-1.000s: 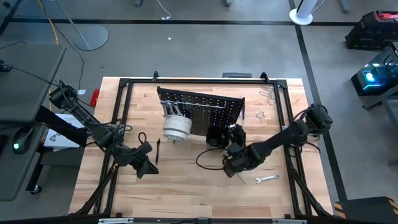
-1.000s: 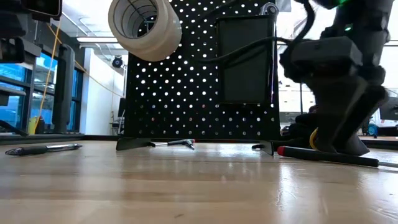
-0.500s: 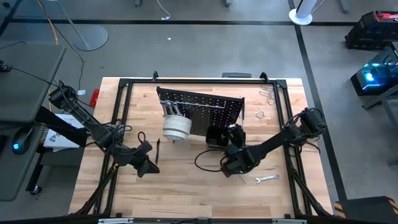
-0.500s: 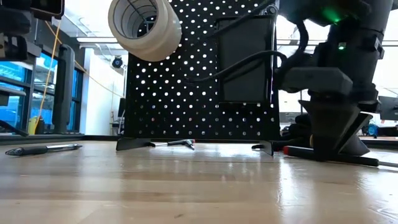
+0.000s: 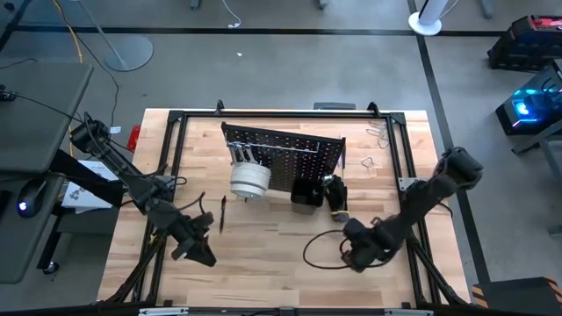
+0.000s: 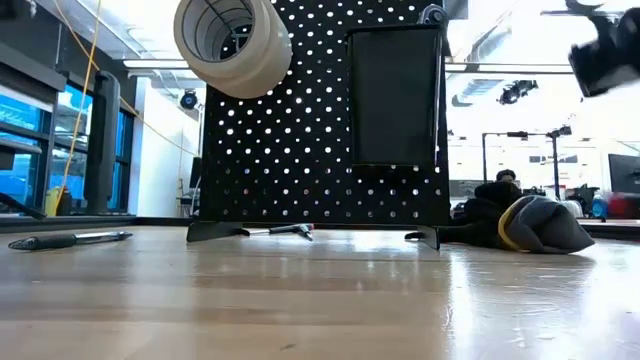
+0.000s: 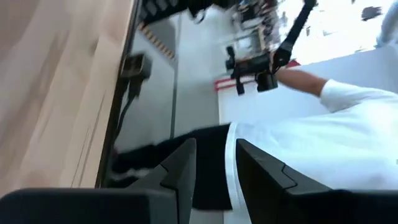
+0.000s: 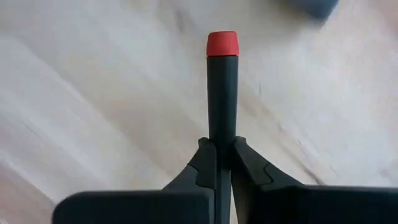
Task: Hang tools onto peg board
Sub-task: Hang the screw tool onto the pegboard, then hang the 12 mm tool onto the pegboard aligned with the others
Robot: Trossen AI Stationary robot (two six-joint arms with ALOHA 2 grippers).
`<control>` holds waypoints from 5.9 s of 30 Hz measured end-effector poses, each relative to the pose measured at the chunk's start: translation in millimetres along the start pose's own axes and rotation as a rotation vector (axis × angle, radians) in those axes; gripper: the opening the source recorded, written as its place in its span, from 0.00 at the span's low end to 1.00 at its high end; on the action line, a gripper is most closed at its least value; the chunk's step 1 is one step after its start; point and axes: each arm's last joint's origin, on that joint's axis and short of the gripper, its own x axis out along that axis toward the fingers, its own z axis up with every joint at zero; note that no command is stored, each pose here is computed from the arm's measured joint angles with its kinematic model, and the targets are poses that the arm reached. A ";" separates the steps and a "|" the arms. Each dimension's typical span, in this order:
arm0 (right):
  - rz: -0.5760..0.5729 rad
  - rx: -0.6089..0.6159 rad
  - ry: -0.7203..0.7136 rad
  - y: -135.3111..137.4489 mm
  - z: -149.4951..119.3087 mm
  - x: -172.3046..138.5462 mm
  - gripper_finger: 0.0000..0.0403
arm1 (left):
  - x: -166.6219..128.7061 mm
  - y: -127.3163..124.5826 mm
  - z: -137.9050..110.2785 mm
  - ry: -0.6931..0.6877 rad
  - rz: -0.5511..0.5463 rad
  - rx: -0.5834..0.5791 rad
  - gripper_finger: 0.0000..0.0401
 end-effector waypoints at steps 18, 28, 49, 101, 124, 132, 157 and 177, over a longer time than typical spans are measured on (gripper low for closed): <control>0.487 0.255 -1.339 23.5 36.4 -156.2 0.01 | -3.8 -5.7 26.8 -0.180 -0.087 0.025 0.26; 0.154 0.347 -1.458 30.9 77.5 -142.5 0.01 | -5.1 -2.4 34.6 -0.269 -0.045 0.058 0.26; 0.058 0.164 -1.442 48.1 76.7 -121.3 0.41 | -4.0 4.4 30.9 -0.200 0.016 0.078 0.26; -0.398 0.326 0.274 -2.4 -61.8 41.9 0.00 | -5.2 16.5 34.0 -0.237 0.157 0.135 0.26; 0.288 0.145 0.062 63.3 10.9 44.0 0.00 | -5.2 16.8 33.9 -0.234 0.161 0.140 0.26; 0.286 -0.069 0.249 56.6 3.6 35.6 0.00 | -5.3 17.2 33.7 -0.232 0.165 0.141 0.26; -0.030 0.237 0.271 8.8 -2.3 42.1 0.00 | -5.7 19.3 34.9 -0.233 0.186 0.156 0.26; 0.299 0.469 -0.112 34.7 54.8 42.6 0.00 | 39.5 44.0 22.7 -0.094 0.236 0.139 0.26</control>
